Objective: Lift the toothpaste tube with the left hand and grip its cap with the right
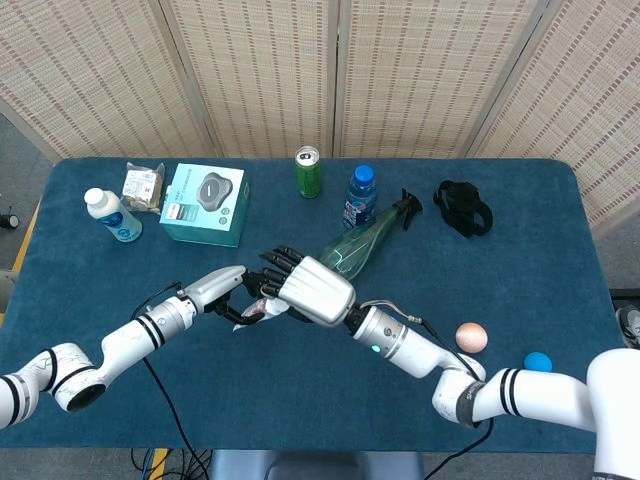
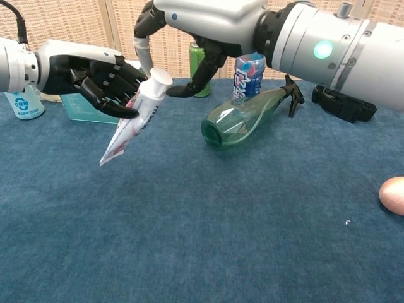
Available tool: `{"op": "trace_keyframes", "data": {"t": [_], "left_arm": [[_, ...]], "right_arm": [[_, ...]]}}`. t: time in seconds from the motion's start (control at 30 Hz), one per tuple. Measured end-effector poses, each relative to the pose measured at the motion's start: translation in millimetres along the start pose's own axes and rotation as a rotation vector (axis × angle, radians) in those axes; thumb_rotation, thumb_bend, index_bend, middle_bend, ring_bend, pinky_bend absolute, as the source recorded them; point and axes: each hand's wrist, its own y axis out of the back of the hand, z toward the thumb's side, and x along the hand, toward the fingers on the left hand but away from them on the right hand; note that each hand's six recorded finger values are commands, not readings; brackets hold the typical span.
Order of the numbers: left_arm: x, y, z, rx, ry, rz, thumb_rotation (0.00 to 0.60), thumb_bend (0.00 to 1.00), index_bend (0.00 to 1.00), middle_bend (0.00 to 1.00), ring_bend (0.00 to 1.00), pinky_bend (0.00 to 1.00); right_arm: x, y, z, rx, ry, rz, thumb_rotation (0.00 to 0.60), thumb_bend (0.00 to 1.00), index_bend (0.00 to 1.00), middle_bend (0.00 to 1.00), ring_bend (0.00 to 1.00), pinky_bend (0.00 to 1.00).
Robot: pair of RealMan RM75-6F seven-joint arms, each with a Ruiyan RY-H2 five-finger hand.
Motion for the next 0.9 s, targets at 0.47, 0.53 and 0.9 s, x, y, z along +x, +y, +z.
{"op": "trace_keyframes", "data": {"t": [0.47,0.53,0.9], "left_arm": [[1.0,-1.1,-0.1,-0.040,-0.008,0.007,0.600,0.43,0.57,0.60,0.37,0.33],[0.9,-1.0,0.1,-0.056,-0.009,0.007,0.600,0.43,0.57,0.60,0.37,0.33],[0.4,0.4,-2.1,-0.138,-0.007,0.007,0.600,0.44,0.58,0.60,0.38,0.33]], "right_arm": [[-4.0,7.1,-0.7,-0.009,-0.015,-0.069,0.600,0.21,0.62,0.39,0.14,0.20],[-4.3,8.5,-1.0,-0.009,-0.018,-0.083,0.600,0.21,0.62,0.39,0.14,0.20],[-3.2,13.9,-1.0,0.004,-0.022,-0.141,0.600,0.22,0.62,0.40,0.14,0.20]]}}
